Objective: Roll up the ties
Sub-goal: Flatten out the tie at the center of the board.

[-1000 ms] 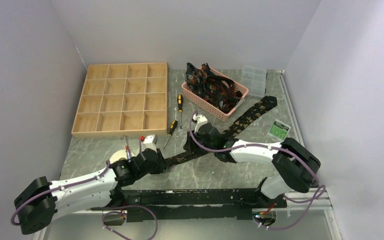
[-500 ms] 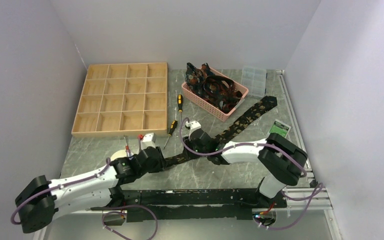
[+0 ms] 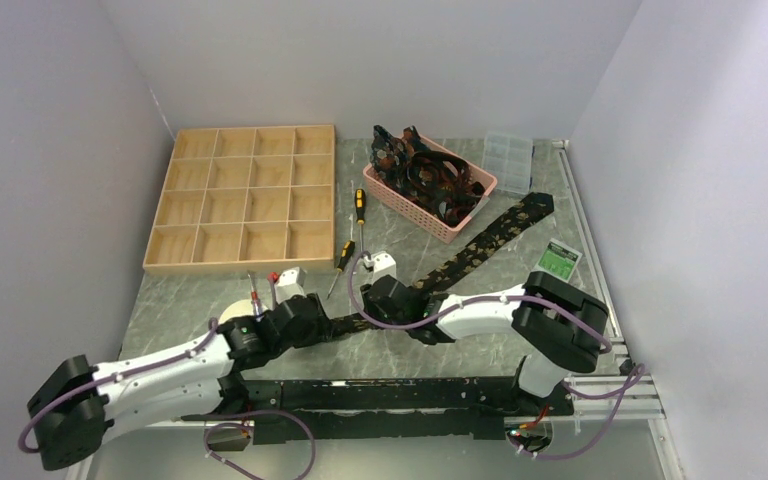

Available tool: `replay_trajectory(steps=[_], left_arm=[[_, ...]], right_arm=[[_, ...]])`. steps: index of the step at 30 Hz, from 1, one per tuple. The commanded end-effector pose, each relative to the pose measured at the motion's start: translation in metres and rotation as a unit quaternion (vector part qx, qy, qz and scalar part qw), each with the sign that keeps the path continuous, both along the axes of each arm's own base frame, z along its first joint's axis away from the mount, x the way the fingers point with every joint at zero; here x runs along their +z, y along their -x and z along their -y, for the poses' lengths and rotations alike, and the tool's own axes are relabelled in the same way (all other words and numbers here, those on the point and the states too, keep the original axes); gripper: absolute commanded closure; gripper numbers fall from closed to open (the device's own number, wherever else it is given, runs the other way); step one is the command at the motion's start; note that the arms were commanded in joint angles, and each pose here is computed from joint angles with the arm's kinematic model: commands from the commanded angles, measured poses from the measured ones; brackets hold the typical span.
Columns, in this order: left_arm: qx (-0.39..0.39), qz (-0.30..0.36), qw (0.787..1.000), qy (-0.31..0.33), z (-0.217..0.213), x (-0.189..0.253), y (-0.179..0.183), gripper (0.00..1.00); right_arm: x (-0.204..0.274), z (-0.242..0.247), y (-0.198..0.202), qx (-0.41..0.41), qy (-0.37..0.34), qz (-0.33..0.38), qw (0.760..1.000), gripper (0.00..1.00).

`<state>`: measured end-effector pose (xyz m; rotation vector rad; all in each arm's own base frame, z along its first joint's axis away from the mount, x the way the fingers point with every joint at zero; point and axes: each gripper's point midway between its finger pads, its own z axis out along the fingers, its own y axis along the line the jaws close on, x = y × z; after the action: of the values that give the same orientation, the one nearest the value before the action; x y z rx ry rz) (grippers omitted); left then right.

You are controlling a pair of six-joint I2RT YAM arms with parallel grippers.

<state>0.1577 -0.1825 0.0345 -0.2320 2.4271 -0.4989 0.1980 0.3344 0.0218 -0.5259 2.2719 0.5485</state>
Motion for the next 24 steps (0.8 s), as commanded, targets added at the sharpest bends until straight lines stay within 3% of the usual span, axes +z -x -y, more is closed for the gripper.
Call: replay_trajectory(steps=[1,3,6,18,24], left_arm=[[0.018,0.026,0.999,0.045,-0.001,0.016,-0.004,0.39],[0.012,0.028,0.997,0.068,0.002,0.019,-0.003,0.31],[0.001,0.025,0.995,0.099,0.008,0.019,-0.002,0.29],[-0.005,-0.021,0.990,0.142,0.015,-0.002,-0.005,0.53],[-0.005,-0.033,0.988,0.153,0.011,-0.009,-0.001,0.55]], right_arm=[[-0.013,0.013,0.007,-0.014,0.024,-0.010,1.000,0.68],[-0.014,0.014,0.007,-0.018,0.024,-0.010,1.000,0.68],[-0.012,0.014,0.007,-0.019,0.022,-0.007,1.000,0.68],[-0.012,0.018,0.009,-0.018,0.017,-0.005,1.000,0.68],[-0.013,0.017,0.010,-0.017,0.014,-0.007,1.000,0.68]])
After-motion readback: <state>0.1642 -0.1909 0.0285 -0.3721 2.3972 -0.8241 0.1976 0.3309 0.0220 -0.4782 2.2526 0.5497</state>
